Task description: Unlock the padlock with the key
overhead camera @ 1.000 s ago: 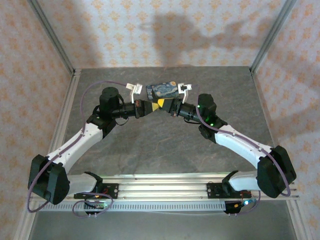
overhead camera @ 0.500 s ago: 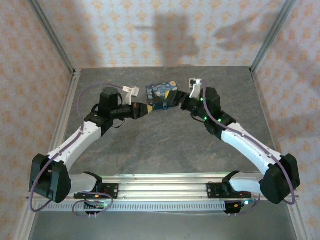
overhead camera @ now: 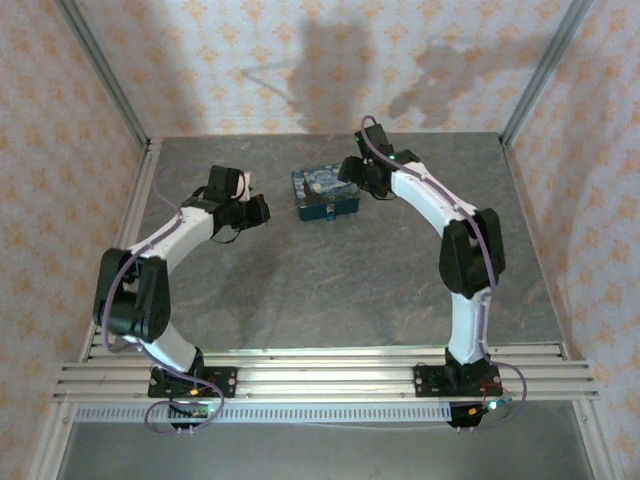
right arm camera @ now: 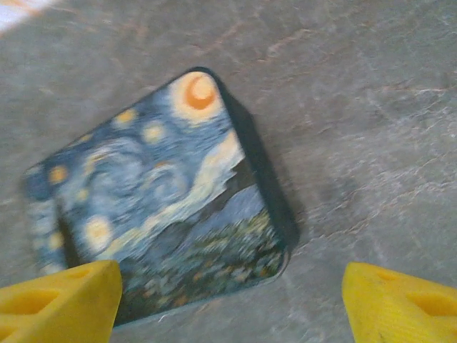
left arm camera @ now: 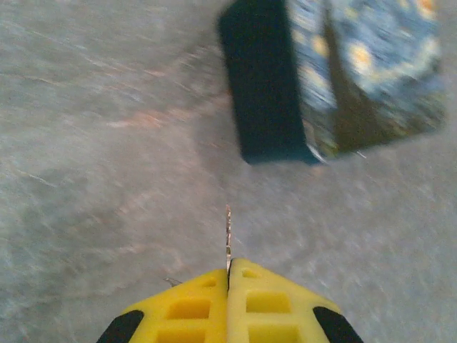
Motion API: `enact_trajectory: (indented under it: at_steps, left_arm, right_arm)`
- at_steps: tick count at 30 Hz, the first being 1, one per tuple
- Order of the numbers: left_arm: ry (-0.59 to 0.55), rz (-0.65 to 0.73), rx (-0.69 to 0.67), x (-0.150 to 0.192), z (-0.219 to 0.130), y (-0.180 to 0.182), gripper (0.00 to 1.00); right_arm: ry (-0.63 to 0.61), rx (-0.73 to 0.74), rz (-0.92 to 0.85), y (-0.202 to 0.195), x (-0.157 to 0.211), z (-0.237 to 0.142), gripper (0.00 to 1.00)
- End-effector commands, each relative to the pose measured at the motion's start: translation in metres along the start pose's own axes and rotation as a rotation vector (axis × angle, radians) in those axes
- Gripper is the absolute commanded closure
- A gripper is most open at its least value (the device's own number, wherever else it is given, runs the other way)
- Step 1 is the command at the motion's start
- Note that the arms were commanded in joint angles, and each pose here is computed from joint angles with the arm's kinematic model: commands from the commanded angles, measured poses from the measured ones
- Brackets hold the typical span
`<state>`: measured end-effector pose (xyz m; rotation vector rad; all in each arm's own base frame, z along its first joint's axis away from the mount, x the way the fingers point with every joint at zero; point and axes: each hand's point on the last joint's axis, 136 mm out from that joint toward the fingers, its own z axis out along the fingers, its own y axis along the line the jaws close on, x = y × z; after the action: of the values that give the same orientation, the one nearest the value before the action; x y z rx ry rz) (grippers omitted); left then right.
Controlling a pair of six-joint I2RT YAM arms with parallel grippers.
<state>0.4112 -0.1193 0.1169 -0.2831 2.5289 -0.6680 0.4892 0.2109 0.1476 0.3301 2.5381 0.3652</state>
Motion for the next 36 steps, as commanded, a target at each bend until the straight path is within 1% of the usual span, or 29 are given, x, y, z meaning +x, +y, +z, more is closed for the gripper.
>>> enact_trajectory:
  at_steps: [1,5,9,15,18,21,25,31,32,36]
  left_arm:
    - [-0.019,-0.016,-0.114,-0.021,0.011,0.017,1.00]
    - [-0.007,-0.030,-0.123,-0.035,0.034,0.018,1.00]
    - [0.008,-0.021,-0.127,-0.042,0.056,0.017,1.00]
    - [0.057,0.029,-0.115,-0.031,0.081,0.004,1.00]
    - [0.069,0.051,-0.084,-0.023,0.089,-0.011,1.00]
    - [0.087,0.087,-0.052,-0.013,0.096,-0.032,1.00]
    - [0.111,0.150,-0.045,0.007,0.098,-0.054,1.00]
    - [0.141,0.188,-0.021,0.043,0.089,-0.063,1.00]
    - [0.148,0.197,-0.022,0.051,0.087,-0.063,1.00]
    - [0.129,0.218,-0.005,0.062,0.071,-0.066,1.00]
  right_arm:
    - [0.006,0.129,-0.064,-0.016,-0.011,0.002,0.20]
    - [0.030,0.143,-0.073,-0.018,-0.018,0.031,0.21]
    - [0.072,0.056,-0.062,-0.007,-0.015,0.054,0.26]
    - [0.163,-0.070,-0.026,0.008,0.010,0.071,0.37]
    - [0.200,-0.105,0.005,0.008,0.025,0.074,0.42]
    - [0.230,-0.144,0.043,0.005,0.043,0.069,0.44]
    - [0.242,-0.163,0.095,-0.010,0.073,0.055,0.46]
    - [0.265,-0.130,0.126,-0.042,0.118,0.025,0.47]
    - [0.266,-0.128,0.127,-0.044,0.124,0.019,0.47]
    - [0.255,-0.114,0.126,-0.048,0.143,-0.001,0.45]
